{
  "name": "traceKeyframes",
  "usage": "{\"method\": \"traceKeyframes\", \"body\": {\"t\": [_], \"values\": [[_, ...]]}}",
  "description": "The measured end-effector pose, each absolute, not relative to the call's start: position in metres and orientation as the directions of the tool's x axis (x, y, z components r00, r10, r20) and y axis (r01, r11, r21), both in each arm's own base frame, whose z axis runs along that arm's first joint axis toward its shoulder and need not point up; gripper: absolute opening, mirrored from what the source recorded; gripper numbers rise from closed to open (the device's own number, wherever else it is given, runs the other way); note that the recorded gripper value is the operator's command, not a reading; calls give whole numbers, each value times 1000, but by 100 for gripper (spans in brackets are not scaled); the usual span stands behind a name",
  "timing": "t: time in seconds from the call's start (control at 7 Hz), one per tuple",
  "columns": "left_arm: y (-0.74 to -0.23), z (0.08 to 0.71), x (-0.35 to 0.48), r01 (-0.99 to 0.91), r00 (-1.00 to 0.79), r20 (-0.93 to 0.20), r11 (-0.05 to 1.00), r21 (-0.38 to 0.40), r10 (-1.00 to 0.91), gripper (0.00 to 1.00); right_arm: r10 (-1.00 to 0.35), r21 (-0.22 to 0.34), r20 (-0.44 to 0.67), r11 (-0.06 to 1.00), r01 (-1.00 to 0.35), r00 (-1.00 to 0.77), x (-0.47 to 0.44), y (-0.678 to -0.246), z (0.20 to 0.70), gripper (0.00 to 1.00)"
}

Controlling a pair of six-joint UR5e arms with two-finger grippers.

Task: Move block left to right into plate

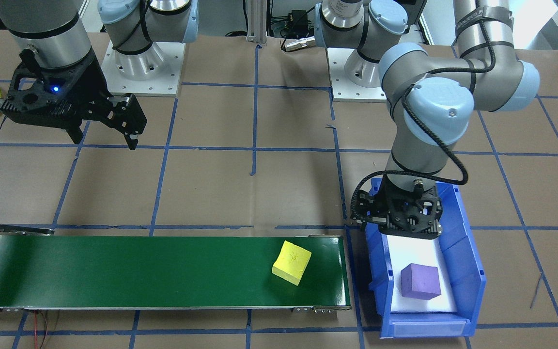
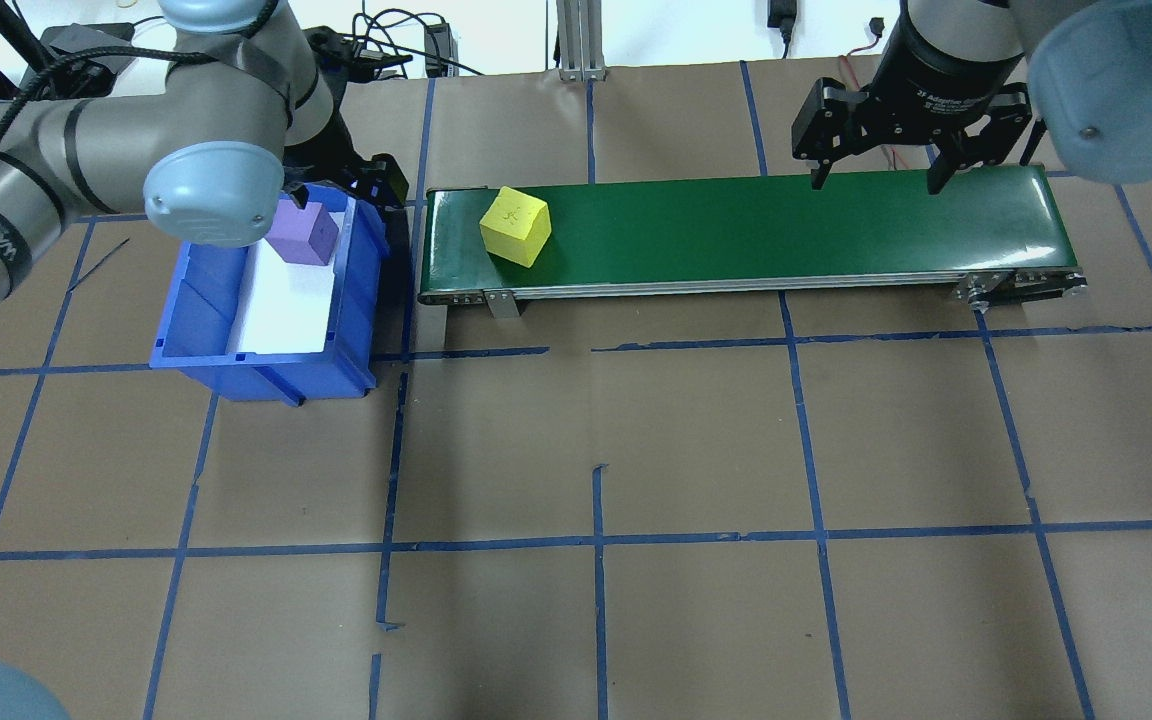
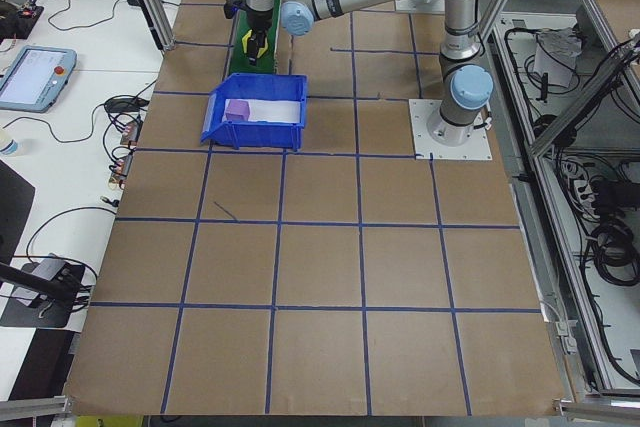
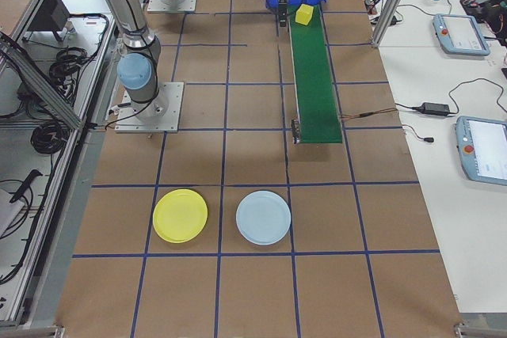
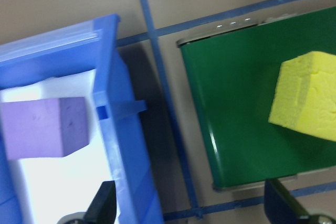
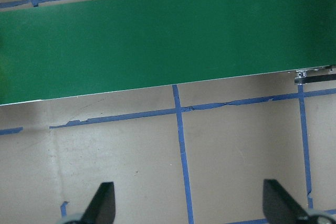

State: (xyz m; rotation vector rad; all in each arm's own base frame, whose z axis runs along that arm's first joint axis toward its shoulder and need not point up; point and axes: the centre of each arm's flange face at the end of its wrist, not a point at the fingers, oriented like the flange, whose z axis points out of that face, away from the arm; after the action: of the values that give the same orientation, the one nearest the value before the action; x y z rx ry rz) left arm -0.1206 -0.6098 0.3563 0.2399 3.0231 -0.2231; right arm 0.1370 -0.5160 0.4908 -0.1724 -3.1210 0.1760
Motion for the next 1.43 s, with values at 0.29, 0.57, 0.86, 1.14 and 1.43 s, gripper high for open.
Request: {"method": "traceKeyframes", "body": {"t": [0.29, 0.57, 0.86, 1.14, 1.43], "values": [[-615, 357, -77, 173, -980, -121, 978, -119, 158, 100, 113, -112, 4, 987, 112, -994, 135, -517, 491, 100], [-616, 357, -26, 167, -980, -124, 981, -104, 153, 100, 112, -112, 4, 987, 111, -994, 134, -517, 491, 100], [-621, 344, 3, 171, -980, -115, 982, -81, 161, 100, 112, -111, 4, 988, 111, -994, 134, -517, 491, 100], [-635, 315, 6, 180, -982, -76, 981, -71, 175, 100, 114, -113, 4, 987, 113, -993, 133, -517, 492, 100], [-647, 299, 4, 185, -983, -34, 978, -95, 182, 100, 114, -104, 10, 988, 112, -993, 112, -521, 495, 100]]}}
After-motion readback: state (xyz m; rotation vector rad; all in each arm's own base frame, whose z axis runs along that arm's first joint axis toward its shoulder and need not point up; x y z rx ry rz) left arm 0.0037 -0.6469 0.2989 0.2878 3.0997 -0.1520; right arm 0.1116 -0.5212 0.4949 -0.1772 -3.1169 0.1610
